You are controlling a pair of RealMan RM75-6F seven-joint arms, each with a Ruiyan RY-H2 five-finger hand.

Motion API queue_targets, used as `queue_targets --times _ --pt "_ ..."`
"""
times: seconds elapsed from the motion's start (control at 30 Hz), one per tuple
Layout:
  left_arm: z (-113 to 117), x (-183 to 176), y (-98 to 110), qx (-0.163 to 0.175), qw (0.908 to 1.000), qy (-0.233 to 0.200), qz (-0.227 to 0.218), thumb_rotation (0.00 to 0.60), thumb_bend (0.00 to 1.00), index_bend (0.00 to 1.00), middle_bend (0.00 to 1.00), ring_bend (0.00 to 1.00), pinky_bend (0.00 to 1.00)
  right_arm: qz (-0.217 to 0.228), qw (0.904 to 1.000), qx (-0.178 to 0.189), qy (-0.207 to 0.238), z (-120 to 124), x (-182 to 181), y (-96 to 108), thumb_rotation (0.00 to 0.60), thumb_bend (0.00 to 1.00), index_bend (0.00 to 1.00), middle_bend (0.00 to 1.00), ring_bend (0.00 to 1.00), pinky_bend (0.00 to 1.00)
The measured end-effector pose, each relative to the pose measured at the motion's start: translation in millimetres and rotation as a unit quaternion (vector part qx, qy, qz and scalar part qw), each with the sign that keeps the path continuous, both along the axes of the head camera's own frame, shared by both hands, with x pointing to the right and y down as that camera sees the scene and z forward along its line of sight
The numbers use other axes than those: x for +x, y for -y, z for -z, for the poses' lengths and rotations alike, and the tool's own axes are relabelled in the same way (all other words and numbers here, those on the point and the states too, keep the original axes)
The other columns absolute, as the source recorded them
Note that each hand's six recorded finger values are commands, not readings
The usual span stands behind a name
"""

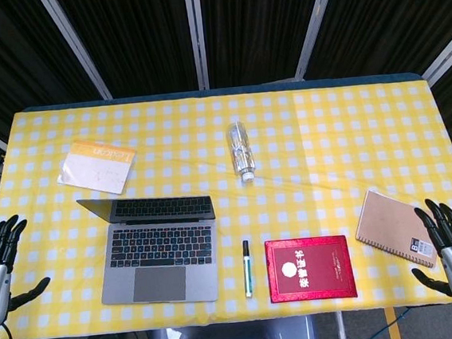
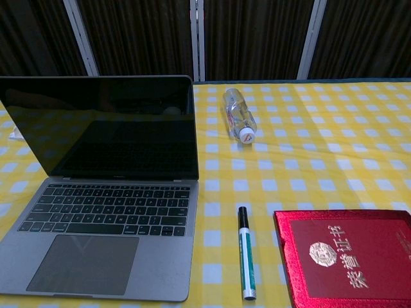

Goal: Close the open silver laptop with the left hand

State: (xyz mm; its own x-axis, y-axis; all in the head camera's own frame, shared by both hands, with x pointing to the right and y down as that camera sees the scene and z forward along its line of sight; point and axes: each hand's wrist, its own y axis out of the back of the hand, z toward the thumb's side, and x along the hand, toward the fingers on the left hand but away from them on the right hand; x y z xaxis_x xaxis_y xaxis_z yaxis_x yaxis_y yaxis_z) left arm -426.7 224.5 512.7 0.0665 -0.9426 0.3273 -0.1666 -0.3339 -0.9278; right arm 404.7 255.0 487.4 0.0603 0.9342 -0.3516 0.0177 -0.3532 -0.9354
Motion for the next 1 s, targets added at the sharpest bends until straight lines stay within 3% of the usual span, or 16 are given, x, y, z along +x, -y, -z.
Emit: queue_targets --times 0.3,0.33,0.4,0.47,0.53,0.57,0.8,0.9,1.0 --pt "-3.3 3.1 2.7 -0.006 1.0 -0.002 -0.004 0.6 0.0 0.0 0.0 0.0 0.0 -0.002 1.0 -0.002 0.001 -0.6 1.1 0.3 0.6 0.0 0.0 0.0 0.0 0.0" --pt "-4.3 4.1 4.6 -0.007 1.0 -0.004 -0.005 0.6 0.04 0.0 0.0 0.0 0.0 -0.003 1.0 -0.002 0.001 -0.4 1.5 0.6 0.6 0.0 0.0 0.0 0.0 0.0" --pt "-7.7 8.0 10.3 -0.011 0.9998 -0.01 -0.011 0.6 0.26 0.0 0.0 0.0 0.0 -0.005 1.0 -0.002 0.001 0.1 2.2 1.0 0.6 0.0 0.0 0.0 0.0 0.0" --pt "-11.9 13.5 17.3 -0.018 0.9994 -0.017 -0.023 0.6 0.66 0.0 0.0 0.0 0.0 -0.006 1.0 -0.001 0.0 0.6 2.5 1.2 0.6 0.0 0.0 0.0 0.0 0.0" --pt "-18.6 23.0 28.9 -0.03 0.9983 -0.028 -0.041 0.6 0.9 0.0 0.0 0.0 0.0 -0.007 1.0 -0.002 -0.002 0.7 2.8 1.3 0.6 0.0 0.0 0.0 0.0 0.0" --pt "-21.7 28.1 35.0 -0.035 0.9976 -0.033 -0.05 0.6 0.98 0.0 0.0 0.0 0.0 -0.008 1.0 -0.002 -0.003 0.8 3.1 1.4 0.6 0.0 0.0 0.0 0.0 0.0" --pt "-42.8 80.3 96.3 -0.069 0.9886 -0.071 -0.113 0.6 1.0 0.0 0.0 0.0 0.0 -0.014 0.9998 -0.003 -0.01 -1.4 5.3 3.1 0.6 0.0 0.0 0.0 0.0 0.0" --pt "-47.6 98.3 113.5 -0.083 0.9851 -0.079 -0.128 0.6 1.0 0.08 0.0 0.0 0.0 -0.017 0.9998 -0.006 -0.013 -3.6 6.6 4.3 0.6 0.0 0.0 0.0 0.0 0.0" --pt "-52.5 110.7 122.8 -0.102 0.982 -0.078 -0.139 0.6 1.0 0.21 0.07 0.04 0.03 -0.019 0.9996 -0.009 -0.017 -6.1 7.9 5.8 0.6 0.0 0.0 0.0 0.0 0.0"
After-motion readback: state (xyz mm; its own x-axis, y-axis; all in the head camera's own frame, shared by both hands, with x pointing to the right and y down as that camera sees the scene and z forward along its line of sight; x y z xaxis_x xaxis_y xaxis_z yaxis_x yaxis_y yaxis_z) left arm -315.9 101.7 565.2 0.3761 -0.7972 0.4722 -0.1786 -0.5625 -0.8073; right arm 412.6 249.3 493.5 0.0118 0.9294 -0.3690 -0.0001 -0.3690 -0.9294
